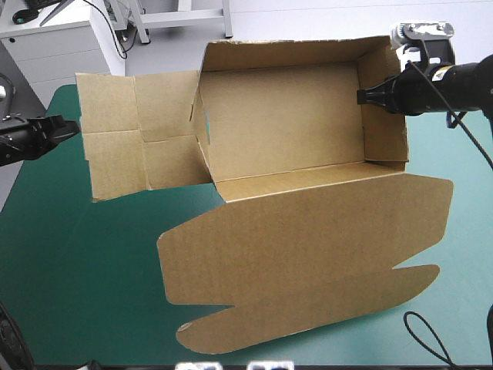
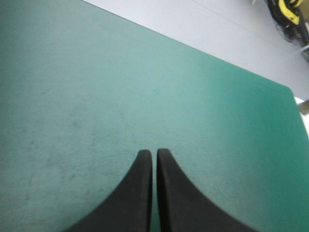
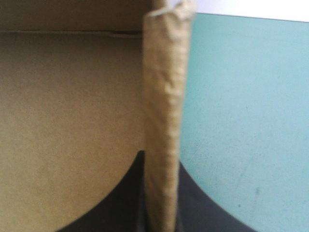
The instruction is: Fold the box
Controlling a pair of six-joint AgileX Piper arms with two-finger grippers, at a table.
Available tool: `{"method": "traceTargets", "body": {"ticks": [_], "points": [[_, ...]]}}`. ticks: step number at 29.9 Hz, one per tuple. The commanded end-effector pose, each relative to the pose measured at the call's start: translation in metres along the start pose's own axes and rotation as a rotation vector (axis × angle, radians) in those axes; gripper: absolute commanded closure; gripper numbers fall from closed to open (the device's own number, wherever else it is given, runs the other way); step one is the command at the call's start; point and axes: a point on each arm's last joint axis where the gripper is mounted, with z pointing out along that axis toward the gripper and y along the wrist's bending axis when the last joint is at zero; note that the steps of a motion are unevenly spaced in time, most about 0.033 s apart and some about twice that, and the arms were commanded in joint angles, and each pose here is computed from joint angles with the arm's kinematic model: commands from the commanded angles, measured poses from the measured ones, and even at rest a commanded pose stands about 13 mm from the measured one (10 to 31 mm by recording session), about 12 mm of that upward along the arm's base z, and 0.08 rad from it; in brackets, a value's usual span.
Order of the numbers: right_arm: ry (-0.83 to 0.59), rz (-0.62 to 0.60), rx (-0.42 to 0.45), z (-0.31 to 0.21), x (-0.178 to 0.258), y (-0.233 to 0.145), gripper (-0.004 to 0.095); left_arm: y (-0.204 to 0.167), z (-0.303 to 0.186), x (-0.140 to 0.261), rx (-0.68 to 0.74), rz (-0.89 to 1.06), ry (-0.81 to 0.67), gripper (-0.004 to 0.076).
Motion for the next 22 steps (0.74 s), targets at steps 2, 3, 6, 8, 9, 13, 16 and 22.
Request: {"method": "traceTargets", "body": {"ticks": [2,3,6,8,9,13,16,22], "points": [[-0.190,0.009,-0.050,-0.038,-0.012,0.014,0.0927,-0.046,0.000,-0.001,0.241,0.055,-0.014,0.0715],[-0.196,0.014,-0.061,-0.038,-0.013,0.015,0.0926,-0.053,0.002,0.001,0.291,0.079,0.001,0.0715],[-0.218,0.020,-0.083,-0.038,-0.015,0.018,0.0926,-0.076,0.008,0.005,0.417,0.100,0.013,0.0715],[-0.225,0.021,-0.083,-0.038,-0.015,0.018,0.0926,-0.088,0.008,0.006,0.487,0.107,0.000,0.0715],[-0.225,0.024,-0.084,-0.038,-0.015,0.018,0.0926,-0.093,0.008,0.006,0.510,0.110,-0.005,0.0715],[-0.239,0.029,-0.081,-0.038,-0.016,0.017,0.0925,-0.114,0.004,0.013,0.574,0.150,0.003,0.0715],[-0.240,0.033,-0.079,-0.034,-0.018,0.015,0.0925,-0.128,-0.002,0.019,0.607,0.183,0.001,0.0715],[-0.225,0.077,-0.087,-0.019,-0.020,0.010,0.0925,-0.144,-0.023,0.025,0.616,0.240,-0.034,0.0715]]}}
